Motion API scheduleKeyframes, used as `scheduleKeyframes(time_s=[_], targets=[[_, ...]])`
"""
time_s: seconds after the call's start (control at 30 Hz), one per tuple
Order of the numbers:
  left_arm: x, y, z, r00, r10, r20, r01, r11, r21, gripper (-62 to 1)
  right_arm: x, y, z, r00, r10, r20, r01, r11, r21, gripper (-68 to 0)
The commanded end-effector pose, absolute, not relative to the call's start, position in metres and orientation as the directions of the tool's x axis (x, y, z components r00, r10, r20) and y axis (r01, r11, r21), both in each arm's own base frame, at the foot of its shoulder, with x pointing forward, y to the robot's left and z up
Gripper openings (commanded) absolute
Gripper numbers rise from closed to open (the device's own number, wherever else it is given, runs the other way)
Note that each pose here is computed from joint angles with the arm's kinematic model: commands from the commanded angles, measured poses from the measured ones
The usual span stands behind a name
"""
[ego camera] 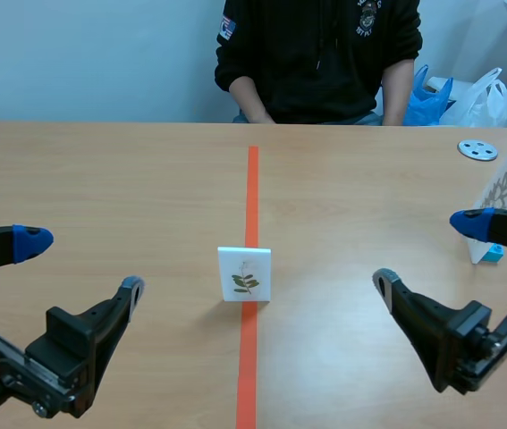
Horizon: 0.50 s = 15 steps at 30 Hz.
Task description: Sort the leaf by its shape. The table is split by an orange tape line. A compound leaf with several leaflets goes to the left side, a simple leaf with one blade goes to the right side. Return to the home posture when a red brick is placed on the table.
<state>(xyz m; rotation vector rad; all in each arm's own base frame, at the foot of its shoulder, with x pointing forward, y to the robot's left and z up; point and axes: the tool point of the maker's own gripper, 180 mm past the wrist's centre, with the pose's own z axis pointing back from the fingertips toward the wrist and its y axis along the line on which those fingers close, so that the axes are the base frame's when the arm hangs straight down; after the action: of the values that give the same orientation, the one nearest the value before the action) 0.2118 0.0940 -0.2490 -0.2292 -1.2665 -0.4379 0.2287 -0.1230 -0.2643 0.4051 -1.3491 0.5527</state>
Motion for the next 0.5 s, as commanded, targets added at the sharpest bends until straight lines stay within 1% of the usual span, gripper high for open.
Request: scheduleKeyframes(time_s=[0.0, 0.27, 0.47], targets=[[0.215, 0.090, -0.238, 0.198, -0.173, 0.965, 0.438, 0.896, 0.071, -0.7, 0.234, -0.127, -0.263, 0.111, 0.133, 0.985, -0.580, 0.813, -0.044, 0.4], [0.215, 0.090, -0.237, 0.198, -0.173, 0.965, 0.438, 0.896, 0.071, -0.6, 0.241, -0.109, -0.289, 0.138, 0.146, 0.980, -0.622, 0.783, -0.029, 0.4], [0.215, 0.091, -0.237, 0.198, -0.173, 0.965, 0.438, 0.896, 0.071, -0.7, 0.250, -0.103, -0.310, 0.144, 0.193, 0.971, -0.618, 0.783, -0.064, 0.4]])
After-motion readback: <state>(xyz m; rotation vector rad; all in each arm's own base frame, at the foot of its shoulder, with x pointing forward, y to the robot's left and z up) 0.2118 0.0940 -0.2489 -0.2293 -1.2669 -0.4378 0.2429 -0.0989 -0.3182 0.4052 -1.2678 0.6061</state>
